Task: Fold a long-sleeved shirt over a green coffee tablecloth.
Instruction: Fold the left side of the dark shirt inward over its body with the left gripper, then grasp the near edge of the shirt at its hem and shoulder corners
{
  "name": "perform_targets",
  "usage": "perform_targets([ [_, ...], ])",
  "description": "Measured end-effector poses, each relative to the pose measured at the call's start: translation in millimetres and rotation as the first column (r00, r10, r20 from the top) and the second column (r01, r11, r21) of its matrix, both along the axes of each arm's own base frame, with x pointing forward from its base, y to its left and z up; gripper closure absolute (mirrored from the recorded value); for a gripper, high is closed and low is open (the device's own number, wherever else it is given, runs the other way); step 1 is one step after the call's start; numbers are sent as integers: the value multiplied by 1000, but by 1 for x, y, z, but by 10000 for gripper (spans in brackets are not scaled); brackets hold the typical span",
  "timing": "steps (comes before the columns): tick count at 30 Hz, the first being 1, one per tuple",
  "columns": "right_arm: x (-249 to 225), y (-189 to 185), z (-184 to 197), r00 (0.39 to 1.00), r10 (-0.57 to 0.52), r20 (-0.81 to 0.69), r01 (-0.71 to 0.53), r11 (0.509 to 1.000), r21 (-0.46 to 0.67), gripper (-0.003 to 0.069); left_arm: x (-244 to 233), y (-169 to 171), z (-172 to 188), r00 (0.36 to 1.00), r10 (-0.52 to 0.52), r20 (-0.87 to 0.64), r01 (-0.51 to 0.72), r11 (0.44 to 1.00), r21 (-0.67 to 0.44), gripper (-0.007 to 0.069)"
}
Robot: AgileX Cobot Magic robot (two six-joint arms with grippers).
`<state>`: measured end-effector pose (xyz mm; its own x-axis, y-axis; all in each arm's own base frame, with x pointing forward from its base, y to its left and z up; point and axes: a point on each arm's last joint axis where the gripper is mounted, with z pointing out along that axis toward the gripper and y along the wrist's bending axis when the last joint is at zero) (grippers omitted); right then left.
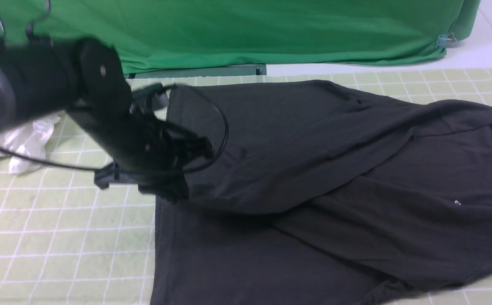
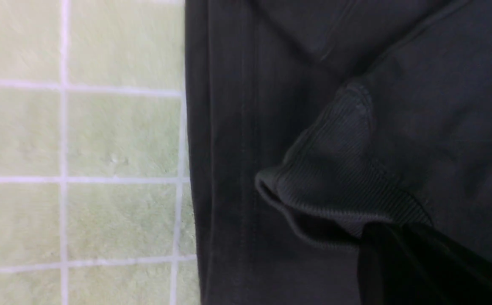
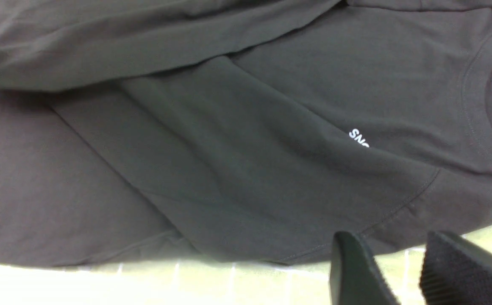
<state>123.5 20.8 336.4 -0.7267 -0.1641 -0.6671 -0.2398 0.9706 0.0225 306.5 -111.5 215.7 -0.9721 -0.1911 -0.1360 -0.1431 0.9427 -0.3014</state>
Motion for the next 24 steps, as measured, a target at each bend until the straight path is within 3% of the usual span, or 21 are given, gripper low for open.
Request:
perform_targets([
  [8,2,0,-2,1000,0,-14,0,1000,-1,421,-6,2,-7,1000,-20,-2,20,1000,7,473],
  [10,2,0,-2,1000,0,-14,0,1000,-1,421,-7,3,2,999,-40,2,40,999,16,378],
  [14,2,0,-2,1000,1,-14,-1,1000,-1,421,-6,6,26,995,-96,14,95,993,66,274],
  [20,2,0,-2,1000,1,-14,-1,1000,-1,421,-26,11,68,977,-214,-23,215,972,96,207],
  [24,2,0,-2,1000,1,-14,-1,1000,-1,421,-55,7,66,967,-250,-58,253,965,62,213],
])
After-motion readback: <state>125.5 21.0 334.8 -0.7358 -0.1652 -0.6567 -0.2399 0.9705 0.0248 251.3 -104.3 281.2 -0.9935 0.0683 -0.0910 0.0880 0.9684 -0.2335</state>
